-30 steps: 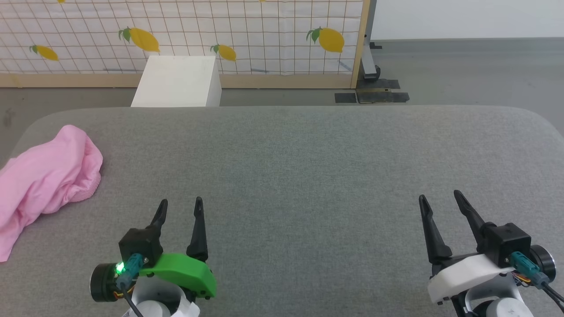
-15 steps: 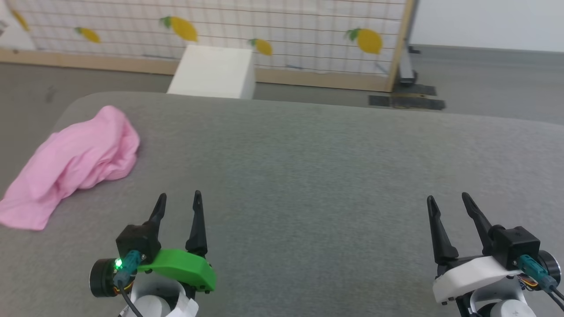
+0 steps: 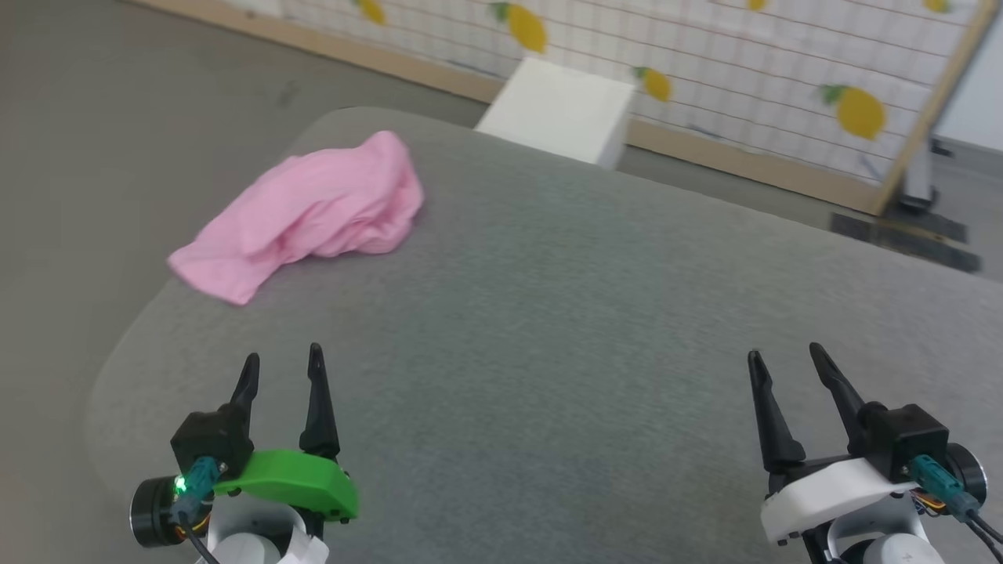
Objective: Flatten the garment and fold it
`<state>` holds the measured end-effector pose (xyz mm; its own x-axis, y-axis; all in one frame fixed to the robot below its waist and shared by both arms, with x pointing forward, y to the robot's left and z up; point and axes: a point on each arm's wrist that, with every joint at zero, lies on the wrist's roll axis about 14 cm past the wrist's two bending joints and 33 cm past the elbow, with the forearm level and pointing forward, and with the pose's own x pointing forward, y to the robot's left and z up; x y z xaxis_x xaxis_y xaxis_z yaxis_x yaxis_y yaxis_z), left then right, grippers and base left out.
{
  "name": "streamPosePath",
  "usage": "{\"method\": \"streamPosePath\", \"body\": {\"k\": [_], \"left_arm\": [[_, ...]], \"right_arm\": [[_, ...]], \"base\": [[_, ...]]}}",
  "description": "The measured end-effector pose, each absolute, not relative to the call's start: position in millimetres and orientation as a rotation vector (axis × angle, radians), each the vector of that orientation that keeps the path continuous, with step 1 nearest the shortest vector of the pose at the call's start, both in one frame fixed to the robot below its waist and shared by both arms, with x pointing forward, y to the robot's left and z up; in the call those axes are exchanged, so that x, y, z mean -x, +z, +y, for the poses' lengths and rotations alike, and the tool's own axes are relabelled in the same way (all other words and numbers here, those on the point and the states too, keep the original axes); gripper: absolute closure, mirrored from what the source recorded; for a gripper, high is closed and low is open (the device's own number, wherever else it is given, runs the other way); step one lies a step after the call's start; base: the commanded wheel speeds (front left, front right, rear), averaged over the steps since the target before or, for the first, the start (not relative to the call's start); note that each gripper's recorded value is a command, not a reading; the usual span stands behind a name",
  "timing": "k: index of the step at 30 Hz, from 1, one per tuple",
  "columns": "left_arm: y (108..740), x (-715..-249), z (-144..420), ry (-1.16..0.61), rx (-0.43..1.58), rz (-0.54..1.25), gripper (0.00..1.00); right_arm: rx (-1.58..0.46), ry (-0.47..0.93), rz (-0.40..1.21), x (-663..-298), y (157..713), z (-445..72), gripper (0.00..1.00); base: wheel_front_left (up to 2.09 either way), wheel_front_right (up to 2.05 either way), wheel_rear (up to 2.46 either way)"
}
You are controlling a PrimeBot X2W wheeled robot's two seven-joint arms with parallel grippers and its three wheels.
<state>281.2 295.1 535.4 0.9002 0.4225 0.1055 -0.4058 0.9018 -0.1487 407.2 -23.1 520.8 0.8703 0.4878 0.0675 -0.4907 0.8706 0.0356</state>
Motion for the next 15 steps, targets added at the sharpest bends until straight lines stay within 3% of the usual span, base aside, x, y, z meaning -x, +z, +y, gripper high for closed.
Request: {"method": "streamPosePath", "body": {"k": [15], "left_arm": [[535,-185,353,0.728,0.119,-0.170,0.00]], "right_arm": [[-0.062,0.782,-0.059,-397,524,75,0.00]], "base": [[0.00,0.00,0.00]]}}
